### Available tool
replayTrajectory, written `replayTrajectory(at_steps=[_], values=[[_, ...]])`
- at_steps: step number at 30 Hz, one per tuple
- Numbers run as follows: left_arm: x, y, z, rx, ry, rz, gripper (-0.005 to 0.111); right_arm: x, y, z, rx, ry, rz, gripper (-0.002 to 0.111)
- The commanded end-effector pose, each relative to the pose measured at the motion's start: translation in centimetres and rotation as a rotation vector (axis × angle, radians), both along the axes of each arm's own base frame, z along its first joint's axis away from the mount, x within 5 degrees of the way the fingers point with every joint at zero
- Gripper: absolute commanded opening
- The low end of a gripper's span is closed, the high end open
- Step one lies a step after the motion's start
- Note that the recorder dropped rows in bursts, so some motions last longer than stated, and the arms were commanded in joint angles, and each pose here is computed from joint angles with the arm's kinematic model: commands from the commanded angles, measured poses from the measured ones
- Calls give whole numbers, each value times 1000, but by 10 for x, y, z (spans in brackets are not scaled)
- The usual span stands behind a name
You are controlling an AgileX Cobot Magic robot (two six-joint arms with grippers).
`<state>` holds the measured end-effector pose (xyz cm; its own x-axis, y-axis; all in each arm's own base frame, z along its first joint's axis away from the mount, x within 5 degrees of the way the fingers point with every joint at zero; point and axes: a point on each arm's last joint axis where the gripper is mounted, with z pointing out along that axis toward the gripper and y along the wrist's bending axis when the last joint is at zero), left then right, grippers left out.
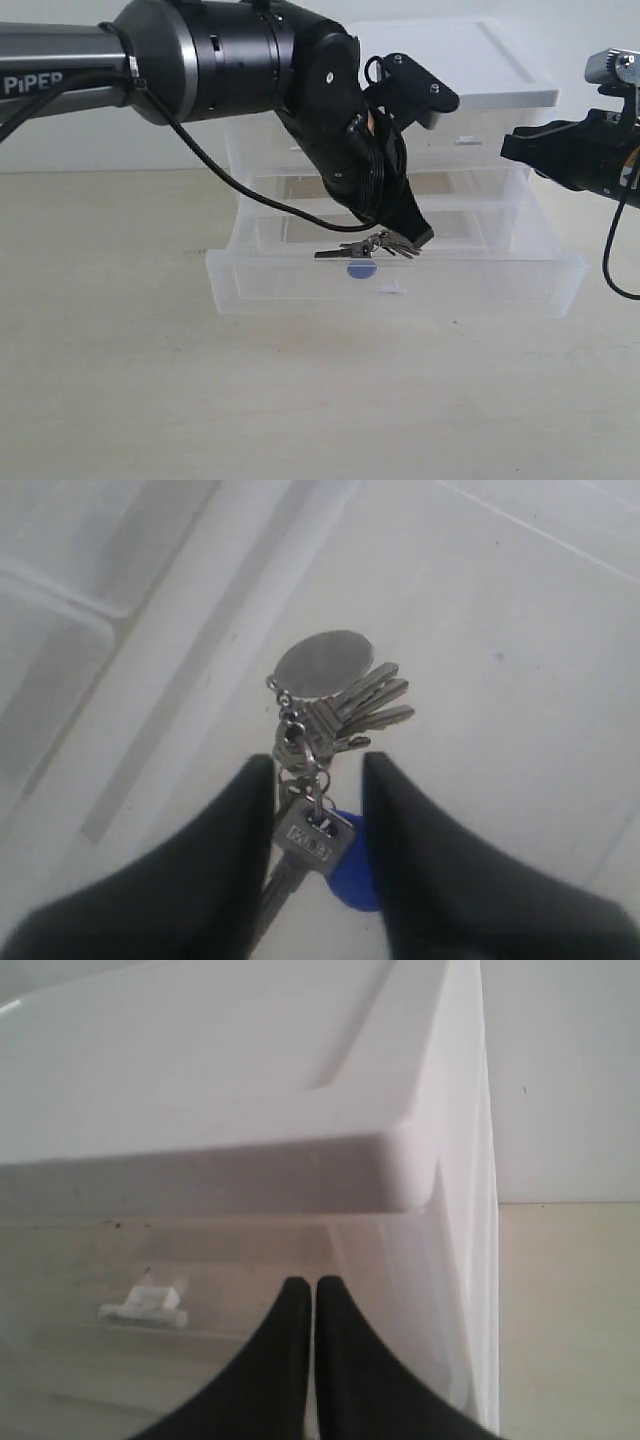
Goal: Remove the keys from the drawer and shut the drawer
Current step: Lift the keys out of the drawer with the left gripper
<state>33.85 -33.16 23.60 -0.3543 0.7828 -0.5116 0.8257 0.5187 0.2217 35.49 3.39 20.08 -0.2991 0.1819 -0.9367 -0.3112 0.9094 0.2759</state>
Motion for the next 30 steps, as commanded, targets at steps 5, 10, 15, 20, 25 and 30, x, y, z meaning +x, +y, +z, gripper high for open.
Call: replayTrajectory(at_steps=[5,10,15,20,25,30], values=[[11,-6,-32,25,-24,29,67,1,0,1,-9,-7,3,0],[16,-7,-40,18,-37,58,67,1,0,1,-8,-9,4,0],[16,-6,-51,51,-4,69,66,1,0,1,-7,-10,5,0],[19,-3,-56,48,11,84,44,1,0,1,-7,-10,5,0],[20,-2,-56,50,10,85,5,1,0,1,-7,-10,5,0],[17,-4,-46,35,-5,74,4,1,0,1,-7,-10,5,0]])
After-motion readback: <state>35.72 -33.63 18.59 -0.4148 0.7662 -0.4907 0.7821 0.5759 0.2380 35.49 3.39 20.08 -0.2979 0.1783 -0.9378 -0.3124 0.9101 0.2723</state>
